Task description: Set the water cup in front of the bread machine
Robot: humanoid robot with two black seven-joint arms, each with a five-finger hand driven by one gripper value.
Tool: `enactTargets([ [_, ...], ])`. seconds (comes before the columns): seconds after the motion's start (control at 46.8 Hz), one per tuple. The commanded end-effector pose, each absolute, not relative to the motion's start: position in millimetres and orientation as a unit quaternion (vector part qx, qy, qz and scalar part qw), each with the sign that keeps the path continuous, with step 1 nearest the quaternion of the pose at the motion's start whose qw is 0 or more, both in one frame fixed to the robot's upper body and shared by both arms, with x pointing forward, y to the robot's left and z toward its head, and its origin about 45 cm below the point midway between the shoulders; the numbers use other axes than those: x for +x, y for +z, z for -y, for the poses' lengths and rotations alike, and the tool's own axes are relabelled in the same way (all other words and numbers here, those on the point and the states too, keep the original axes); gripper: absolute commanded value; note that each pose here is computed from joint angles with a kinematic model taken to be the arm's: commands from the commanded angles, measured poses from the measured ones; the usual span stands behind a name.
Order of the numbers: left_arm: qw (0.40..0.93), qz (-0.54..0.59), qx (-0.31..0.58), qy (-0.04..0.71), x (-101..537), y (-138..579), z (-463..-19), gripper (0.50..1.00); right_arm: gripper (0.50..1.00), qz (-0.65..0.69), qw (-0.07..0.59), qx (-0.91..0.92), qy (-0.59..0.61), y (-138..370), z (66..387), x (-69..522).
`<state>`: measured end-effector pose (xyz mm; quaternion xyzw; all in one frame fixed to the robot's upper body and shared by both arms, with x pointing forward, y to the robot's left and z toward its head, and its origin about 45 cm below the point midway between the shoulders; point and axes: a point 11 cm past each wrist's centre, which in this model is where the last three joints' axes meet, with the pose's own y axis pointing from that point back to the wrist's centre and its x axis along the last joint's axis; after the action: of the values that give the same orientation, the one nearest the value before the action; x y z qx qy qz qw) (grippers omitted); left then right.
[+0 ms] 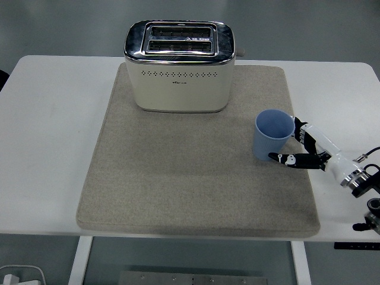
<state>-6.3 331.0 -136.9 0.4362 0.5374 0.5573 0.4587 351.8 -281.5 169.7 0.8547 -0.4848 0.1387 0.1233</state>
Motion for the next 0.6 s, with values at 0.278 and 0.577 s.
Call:
enactTargets([
  [0.278,0.459,-0.537,0.436,0.557,-6,-137,-331,0.999,0.93,0.486,0.117,0.856,0.135,171,266,363],
  [0.577,0.459,-0.537,0.436,0.557,-6,-137,-331,0.999,0.928,0.482,0.117,0.858,0.135,172,264,365],
])
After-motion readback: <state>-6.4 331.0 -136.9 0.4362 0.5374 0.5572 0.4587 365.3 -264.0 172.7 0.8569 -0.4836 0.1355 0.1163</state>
